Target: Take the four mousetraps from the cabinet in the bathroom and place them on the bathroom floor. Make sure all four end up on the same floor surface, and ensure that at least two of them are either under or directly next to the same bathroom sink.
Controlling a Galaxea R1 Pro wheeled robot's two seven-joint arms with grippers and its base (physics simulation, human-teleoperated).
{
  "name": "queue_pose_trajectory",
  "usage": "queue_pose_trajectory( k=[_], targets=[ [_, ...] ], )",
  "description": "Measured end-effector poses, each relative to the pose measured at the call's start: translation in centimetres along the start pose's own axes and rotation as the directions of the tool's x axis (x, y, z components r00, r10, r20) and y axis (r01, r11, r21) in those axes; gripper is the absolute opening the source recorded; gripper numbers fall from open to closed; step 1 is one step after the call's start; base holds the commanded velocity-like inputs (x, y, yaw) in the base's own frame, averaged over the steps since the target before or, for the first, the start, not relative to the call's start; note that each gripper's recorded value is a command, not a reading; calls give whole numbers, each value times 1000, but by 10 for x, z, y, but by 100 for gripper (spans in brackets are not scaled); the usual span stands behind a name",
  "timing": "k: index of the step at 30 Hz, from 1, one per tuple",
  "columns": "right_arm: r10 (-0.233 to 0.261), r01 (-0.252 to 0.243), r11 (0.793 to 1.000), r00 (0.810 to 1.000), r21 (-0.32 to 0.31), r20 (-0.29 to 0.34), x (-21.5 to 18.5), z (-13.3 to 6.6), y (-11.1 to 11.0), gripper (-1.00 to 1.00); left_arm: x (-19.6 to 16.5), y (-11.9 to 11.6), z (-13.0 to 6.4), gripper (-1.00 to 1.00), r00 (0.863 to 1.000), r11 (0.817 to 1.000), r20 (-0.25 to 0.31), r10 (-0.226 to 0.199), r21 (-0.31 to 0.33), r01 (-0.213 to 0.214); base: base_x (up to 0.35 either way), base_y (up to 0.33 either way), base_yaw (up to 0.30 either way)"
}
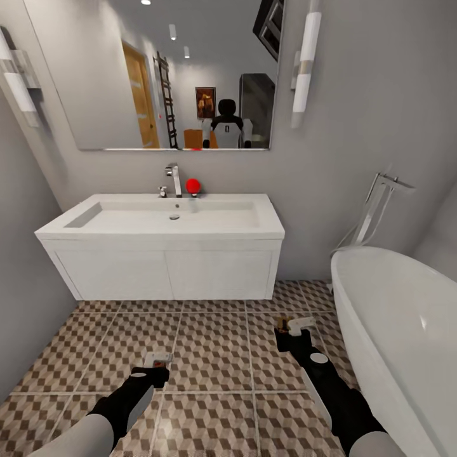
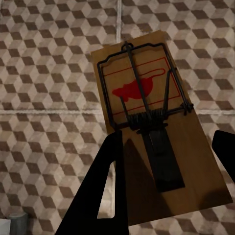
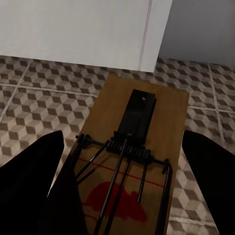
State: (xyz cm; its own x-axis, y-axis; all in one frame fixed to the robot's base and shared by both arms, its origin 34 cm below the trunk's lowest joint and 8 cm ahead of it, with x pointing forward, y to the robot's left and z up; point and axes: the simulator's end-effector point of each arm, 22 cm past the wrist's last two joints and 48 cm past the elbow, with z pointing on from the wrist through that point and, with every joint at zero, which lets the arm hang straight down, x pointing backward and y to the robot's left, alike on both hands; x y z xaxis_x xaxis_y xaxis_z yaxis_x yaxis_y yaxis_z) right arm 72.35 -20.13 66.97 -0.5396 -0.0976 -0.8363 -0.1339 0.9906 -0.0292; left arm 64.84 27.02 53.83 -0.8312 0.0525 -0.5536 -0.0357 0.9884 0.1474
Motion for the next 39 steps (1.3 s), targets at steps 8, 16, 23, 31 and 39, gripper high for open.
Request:
queue_pose_trajectory(
  k=[8,16,23,31,39],
  targets=[
    [1,-1,1000,1000,-1,-12,19,10,1,-100,-39,-7,6,-100,994,1000,105,-16,19,14,0,0,0],
    [3,-3,1000,1000,-3,-24,40,19,3,-100,-61,-1,13,-100,985,1000,172,-21,17,19,0,0,0],
    [5,-5,1000,999,-5,-35,58,27,4,-100,-48,1,27,-100,986,1000,166,-19,12,17,0,0,0],
    [6,-6,1000,999,-6,-47,79,37,5,-100,-32,-3,43,-100,988,1000,153,-17,14,15,0,0,0],
    [8,-9,1000,998,-8,-60,100,46,8,-100,-14,-9,59,-100,990,1000,139,-16,17,13,0,0,0]
  ],
)
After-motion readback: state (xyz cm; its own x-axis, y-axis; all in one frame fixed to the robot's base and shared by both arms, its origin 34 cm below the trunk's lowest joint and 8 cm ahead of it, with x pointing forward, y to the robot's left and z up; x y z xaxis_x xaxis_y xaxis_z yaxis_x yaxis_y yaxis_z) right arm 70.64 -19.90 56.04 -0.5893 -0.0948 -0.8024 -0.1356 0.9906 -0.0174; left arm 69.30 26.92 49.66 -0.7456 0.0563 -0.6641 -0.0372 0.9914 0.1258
